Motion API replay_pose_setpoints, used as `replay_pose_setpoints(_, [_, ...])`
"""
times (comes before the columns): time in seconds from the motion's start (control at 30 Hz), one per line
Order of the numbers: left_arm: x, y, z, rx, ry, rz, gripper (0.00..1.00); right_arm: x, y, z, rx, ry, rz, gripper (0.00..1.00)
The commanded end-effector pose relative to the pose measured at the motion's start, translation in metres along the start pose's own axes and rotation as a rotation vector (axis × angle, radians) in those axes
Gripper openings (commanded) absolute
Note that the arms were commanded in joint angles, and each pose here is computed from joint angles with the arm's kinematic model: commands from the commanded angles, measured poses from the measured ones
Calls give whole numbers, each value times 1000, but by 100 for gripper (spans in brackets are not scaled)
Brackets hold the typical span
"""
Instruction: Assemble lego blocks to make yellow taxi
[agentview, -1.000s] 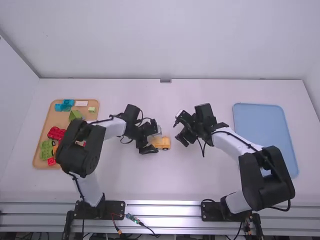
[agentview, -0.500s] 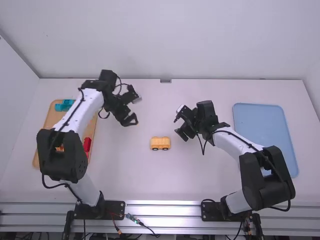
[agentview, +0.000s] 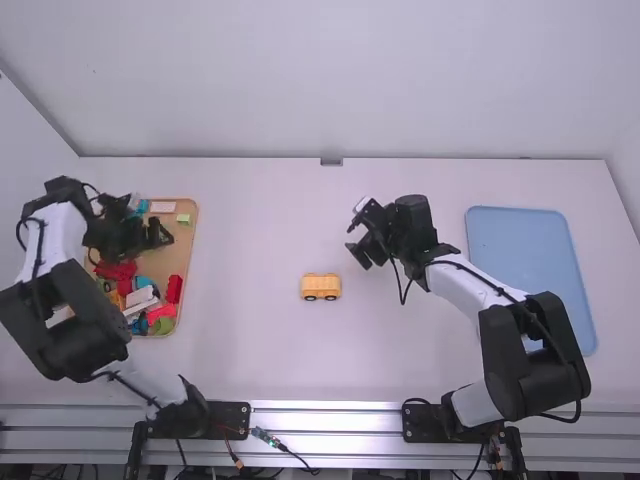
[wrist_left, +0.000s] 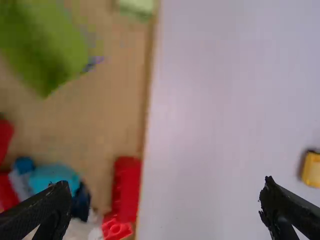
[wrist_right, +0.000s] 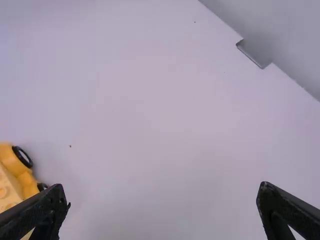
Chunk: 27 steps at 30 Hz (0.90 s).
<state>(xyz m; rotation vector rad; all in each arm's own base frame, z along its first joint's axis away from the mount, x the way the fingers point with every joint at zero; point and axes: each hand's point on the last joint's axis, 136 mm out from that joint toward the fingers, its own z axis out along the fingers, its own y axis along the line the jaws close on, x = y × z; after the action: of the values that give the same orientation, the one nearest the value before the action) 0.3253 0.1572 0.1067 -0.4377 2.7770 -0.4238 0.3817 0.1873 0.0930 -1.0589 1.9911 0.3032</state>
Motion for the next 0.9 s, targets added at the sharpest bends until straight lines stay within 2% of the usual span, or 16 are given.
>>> replay_pose_setpoints(0.0, [20,31,0,-119,23,-215,99,-19,-8,-7,15,-38,-8,99])
replay_pose_setpoints(0.07, [40,67,1,-285,55,-350,99,-24,-10,-8,19,-46,-9,100])
replay_pose_setpoints(0.23, [50,85,2,-383,68,-374,99,-26,-12,-8,24,-54,-17,100])
replay_pose_setpoints(0.33, [62,109,-7,-556,76,-454,99,-29,-14,-8,36,-64,-22,100])
replay_pose_setpoints(0.47, [76,127,-13,-689,103,-463,99,-35,-18,-9,51,-88,-38,100])
replay_pose_setpoints(0.6, [77,129,-7,-661,100,-439,99,-40,-20,-9,62,-108,-47,100])
replay_pose_setpoints(0.63, [77,127,-4,-640,101,-425,94,-41,-20,-9,62,-110,-49,100])
replay_pose_setpoints(0.7, [75,125,0,-603,93,-415,77,-42,-20,-9,62,-110,-49,100])
replay_pose_setpoints(0.73, [74,124,3,-580,87,-412,73,-41,-20,-10,62,-108,-47,100])
replay_pose_setpoints(0.87, [76,126,5,-587,82,-419,73,-37,-25,-11,69,-102,-38,100])
